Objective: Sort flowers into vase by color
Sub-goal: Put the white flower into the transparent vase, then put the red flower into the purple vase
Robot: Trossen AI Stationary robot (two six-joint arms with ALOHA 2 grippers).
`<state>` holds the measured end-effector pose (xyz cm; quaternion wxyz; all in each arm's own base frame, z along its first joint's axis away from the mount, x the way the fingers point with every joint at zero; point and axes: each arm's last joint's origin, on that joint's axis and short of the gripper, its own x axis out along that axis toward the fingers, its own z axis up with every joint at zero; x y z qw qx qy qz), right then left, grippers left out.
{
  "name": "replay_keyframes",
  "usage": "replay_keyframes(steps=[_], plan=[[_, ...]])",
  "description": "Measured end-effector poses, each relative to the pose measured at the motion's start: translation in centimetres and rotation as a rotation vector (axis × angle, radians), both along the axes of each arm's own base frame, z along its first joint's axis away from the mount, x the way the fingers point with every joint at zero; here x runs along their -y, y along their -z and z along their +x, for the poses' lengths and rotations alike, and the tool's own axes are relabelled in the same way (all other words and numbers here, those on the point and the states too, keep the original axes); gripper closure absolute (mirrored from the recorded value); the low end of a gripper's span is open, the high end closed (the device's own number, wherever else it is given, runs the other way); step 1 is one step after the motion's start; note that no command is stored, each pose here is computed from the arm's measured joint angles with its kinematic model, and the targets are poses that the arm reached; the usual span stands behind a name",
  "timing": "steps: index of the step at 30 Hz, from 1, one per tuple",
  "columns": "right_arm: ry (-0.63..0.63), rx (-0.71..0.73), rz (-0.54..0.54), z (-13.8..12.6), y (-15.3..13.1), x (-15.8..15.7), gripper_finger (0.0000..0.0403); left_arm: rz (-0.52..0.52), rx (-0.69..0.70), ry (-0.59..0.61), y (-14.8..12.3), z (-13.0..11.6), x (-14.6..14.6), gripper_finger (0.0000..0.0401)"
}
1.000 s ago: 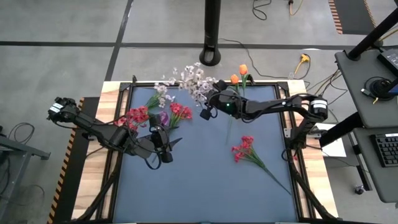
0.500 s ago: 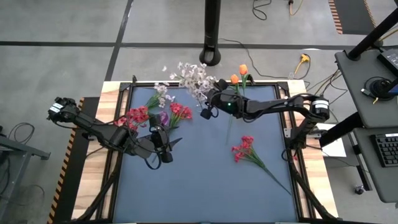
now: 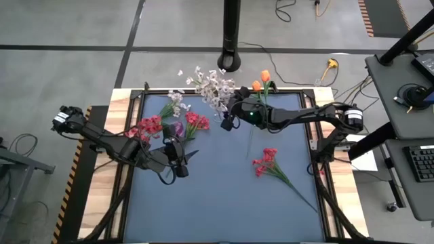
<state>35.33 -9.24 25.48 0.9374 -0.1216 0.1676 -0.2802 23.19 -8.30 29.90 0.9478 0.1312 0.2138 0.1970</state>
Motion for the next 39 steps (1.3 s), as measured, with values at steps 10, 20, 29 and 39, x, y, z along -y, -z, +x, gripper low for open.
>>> replay_keyframes(steps=[10, 20, 29, 39], plan=[[-0.019, -0.021, 0.042, -1.2, -1.4, -1.3, 0.0146, -0.001, -0.002, -0.001, 0.0, 0.0, 0.0, 0.0205], [-0.059, -0.008, 0.086, -2.6, -3.2, -3.5, 0.0129, -0.023, 0.01, -0.01, 0.0, 0.0, 0.0, 0.0205], [-0.124, 0.005, 0.082, -4.0, -5.2, -7.1, 0.0133, -0.067, 0.035, -0.027, 0.0, 0.0, 0.0, 0.0205], [-0.209, -0.045, 0.128, -7.2, -6.8, -11.2, 0.0144, -0.268, 0.061, -0.012, 0.8, 0.4, 1.0, 0.0205]])
